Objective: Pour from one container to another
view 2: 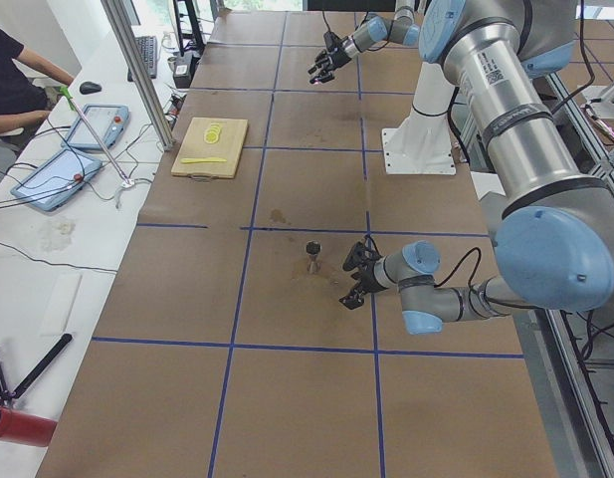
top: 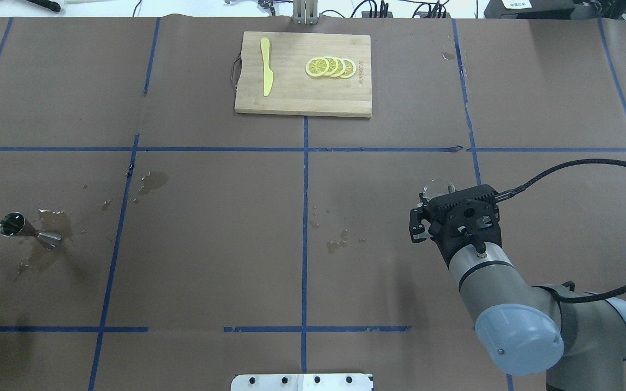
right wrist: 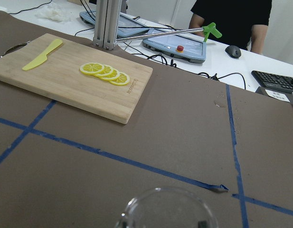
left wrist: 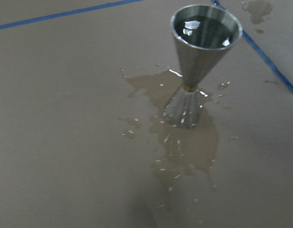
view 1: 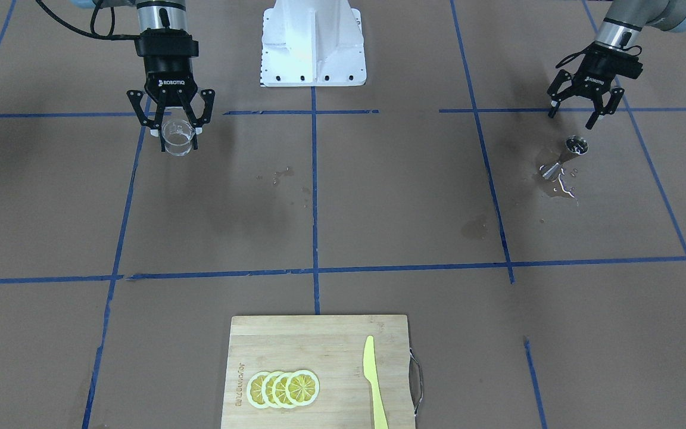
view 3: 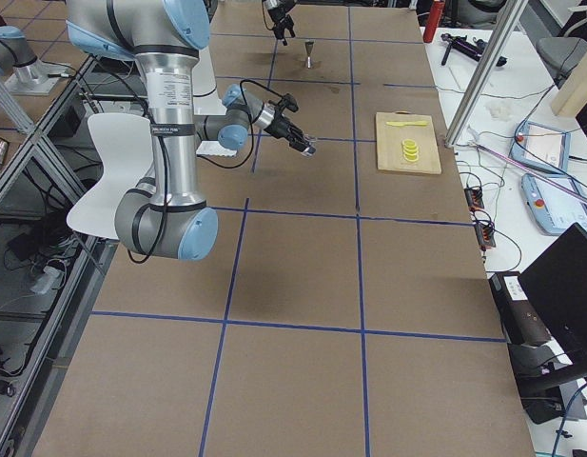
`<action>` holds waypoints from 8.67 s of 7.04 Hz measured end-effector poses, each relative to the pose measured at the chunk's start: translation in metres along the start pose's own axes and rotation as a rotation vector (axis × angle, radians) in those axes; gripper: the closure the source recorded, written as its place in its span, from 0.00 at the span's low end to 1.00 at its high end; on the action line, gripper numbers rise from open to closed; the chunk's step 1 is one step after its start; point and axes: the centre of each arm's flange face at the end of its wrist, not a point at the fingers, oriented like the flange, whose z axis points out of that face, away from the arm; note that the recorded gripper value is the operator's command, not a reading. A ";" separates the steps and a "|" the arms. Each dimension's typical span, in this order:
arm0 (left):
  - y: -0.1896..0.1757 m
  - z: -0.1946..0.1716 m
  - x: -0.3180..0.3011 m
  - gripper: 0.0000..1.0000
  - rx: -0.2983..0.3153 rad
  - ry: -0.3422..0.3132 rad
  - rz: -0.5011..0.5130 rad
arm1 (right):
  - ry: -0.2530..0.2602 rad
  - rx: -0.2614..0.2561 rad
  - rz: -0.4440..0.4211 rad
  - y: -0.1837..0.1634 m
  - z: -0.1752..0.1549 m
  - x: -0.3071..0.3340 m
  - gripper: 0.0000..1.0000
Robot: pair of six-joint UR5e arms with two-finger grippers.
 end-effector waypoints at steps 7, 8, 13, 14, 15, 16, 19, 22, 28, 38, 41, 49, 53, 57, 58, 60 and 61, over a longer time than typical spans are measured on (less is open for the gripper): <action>-0.116 0.013 -0.146 0.00 -0.209 0.092 -0.126 | 0.022 0.028 0.150 0.035 0.000 -0.006 0.91; -0.136 0.011 -0.144 0.00 -0.242 0.102 -0.169 | 0.035 0.035 0.150 0.041 0.002 -0.002 0.91; -0.172 -0.021 -0.153 0.00 -0.274 0.075 -0.201 | 0.100 0.044 0.196 0.091 0.028 0.049 0.94; -0.176 -0.023 -0.154 0.00 -0.266 0.071 -0.200 | 0.060 0.053 0.228 0.120 0.045 0.069 0.94; -0.179 -0.023 -0.154 0.00 -0.263 0.071 -0.198 | 0.018 0.067 0.241 0.138 0.054 0.086 0.93; -0.182 -0.023 -0.154 0.00 -0.261 0.071 -0.197 | 0.008 0.076 0.223 0.150 0.059 0.101 0.91; -0.184 -0.023 -0.154 0.00 -0.259 0.068 -0.204 | 0.026 0.089 0.188 0.167 0.067 0.121 0.56; -0.186 -0.024 -0.153 0.00 -0.254 0.068 -0.203 | 0.033 0.090 0.182 0.173 0.070 0.124 0.29; -0.187 -0.025 -0.153 0.00 -0.251 0.064 -0.203 | 0.012 0.080 0.183 0.182 0.063 0.133 0.04; -0.156 -0.027 -0.164 0.00 -0.284 0.045 -0.225 | -0.243 -0.659 0.222 0.123 -0.002 0.329 0.01; -0.154 -0.024 -0.169 0.00 -0.358 0.047 -0.215 | -0.203 -0.733 0.093 0.050 0.037 0.452 0.00; -0.161 -0.113 -0.199 0.00 -0.438 -0.034 -0.409 | -0.185 -0.897 0.239 -0.016 0.050 0.577 0.00; -0.168 -0.116 -0.194 0.00 -0.409 -0.035 -0.371 | -0.193 -0.889 0.241 -0.013 0.057 0.581 0.00; -0.165 -0.110 -0.196 0.00 -0.448 -0.032 -0.399 | -0.199 -0.882 0.238 -0.017 0.056 0.579 0.00; -0.163 -0.111 -0.194 0.00 -0.476 -0.032 -0.427 | -0.197 -0.882 0.237 -0.016 0.057 0.579 0.00; -0.164 -0.111 -0.188 0.00 -0.501 -0.029 -0.429 | -0.197 -0.881 0.236 -0.017 0.056 0.579 0.00; -0.166 -0.108 -0.182 0.00 -0.512 -0.017 -0.392 | -0.198 -0.881 0.235 -0.017 0.056 0.578 0.00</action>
